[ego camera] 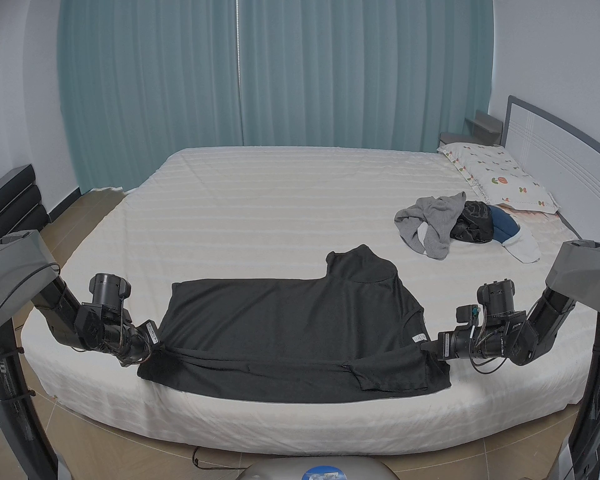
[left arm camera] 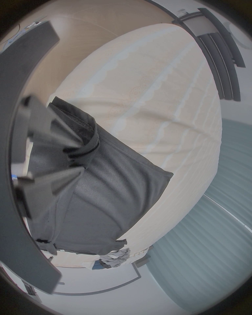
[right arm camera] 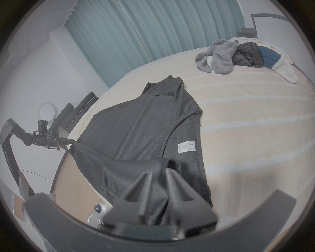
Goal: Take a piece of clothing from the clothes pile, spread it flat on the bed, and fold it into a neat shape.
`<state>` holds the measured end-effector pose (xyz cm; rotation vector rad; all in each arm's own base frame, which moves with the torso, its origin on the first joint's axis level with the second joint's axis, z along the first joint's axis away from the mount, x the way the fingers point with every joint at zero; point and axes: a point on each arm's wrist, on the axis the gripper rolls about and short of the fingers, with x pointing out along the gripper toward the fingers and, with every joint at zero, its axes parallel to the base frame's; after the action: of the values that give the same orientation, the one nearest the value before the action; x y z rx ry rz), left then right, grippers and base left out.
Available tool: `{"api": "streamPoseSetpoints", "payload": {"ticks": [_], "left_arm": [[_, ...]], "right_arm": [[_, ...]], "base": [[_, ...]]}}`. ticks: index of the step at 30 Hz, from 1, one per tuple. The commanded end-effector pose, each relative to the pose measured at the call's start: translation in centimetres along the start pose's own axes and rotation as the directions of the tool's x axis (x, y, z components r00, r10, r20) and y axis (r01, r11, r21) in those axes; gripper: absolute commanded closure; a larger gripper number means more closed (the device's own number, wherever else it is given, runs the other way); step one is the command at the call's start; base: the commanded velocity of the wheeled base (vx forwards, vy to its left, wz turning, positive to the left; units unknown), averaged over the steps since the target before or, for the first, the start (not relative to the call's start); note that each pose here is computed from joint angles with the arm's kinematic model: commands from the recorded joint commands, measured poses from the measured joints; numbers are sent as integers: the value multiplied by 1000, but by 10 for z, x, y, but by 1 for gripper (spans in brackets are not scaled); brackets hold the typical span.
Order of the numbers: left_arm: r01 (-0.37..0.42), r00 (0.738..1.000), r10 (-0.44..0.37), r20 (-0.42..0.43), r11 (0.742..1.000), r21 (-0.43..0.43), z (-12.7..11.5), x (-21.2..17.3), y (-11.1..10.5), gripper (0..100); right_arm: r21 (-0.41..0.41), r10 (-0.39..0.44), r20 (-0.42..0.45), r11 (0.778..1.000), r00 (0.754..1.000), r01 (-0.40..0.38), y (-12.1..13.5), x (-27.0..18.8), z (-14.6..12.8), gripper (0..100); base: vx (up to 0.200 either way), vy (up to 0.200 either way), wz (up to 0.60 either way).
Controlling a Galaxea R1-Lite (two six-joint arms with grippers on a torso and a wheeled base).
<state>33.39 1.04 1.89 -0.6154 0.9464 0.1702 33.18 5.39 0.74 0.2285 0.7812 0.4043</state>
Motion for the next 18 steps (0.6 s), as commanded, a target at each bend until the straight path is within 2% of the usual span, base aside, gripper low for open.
{"api": "streamPoseSetpoints", "payload": {"ticks": [1, 8, 9, 10, 11, 12, 13, 16, 18], "left_arm": [[9, 1000, -9, 6, 1000, -18, 2, -1, -1, 0], [35, 998, -31, 54, 996, -76, 11, -18, -2, 0], [35, 998, -31, 54, 996, -76, 11, -18, -2, 0], [43, 997, -37, 74, 995, -86, 14, -26, 0, 0], [45, 996, -38, 75, 995, -87, 15, -27, 0, 0], [55, 996, -48, 77, 994, -91, 15, -32, 1, 0], [58, 996, -51, 77, 994, -96, 15, -33, 1, 0], [96, 992, -83, 90, 983, -153, 22, -39, 2, 0], [119, 991, -106, 79, 977, -177, 23, -40, 2, 0]], "right_arm": [[35, 5, 7, 999, 1000, -5, 1, -2, 1, 0], [199, 23, 44, 979, 999, -31, 9, -17, 8, 0], [199, 23, 44, 979, 999, -31, 9, -17, 8, 0], [265, 25, 46, 964, 999, -37, 12, -21, 7, 0], [277, 25, 46, 960, 999, -37, 12, -21, 7, 0], [341, 27, 47, 939, 999, -41, 13, -24, 6, 0], [362, 27, 48, 931, 998, -43, 14, -25, 7, 0], [480, 32, 55, 876, 998, -55, 14, -28, 6, 0], [534, 38, 69, 843, 997, -69, 14, -27, 7, 0]], "base": [[0, 0, 0], [0, 0, 0], [0, 0, 0], [0, 0, 0], [0, 0, 0], [0, 0, 0], [0, 0, 0], [0, 0, 0], [200, 0, 0]]}}
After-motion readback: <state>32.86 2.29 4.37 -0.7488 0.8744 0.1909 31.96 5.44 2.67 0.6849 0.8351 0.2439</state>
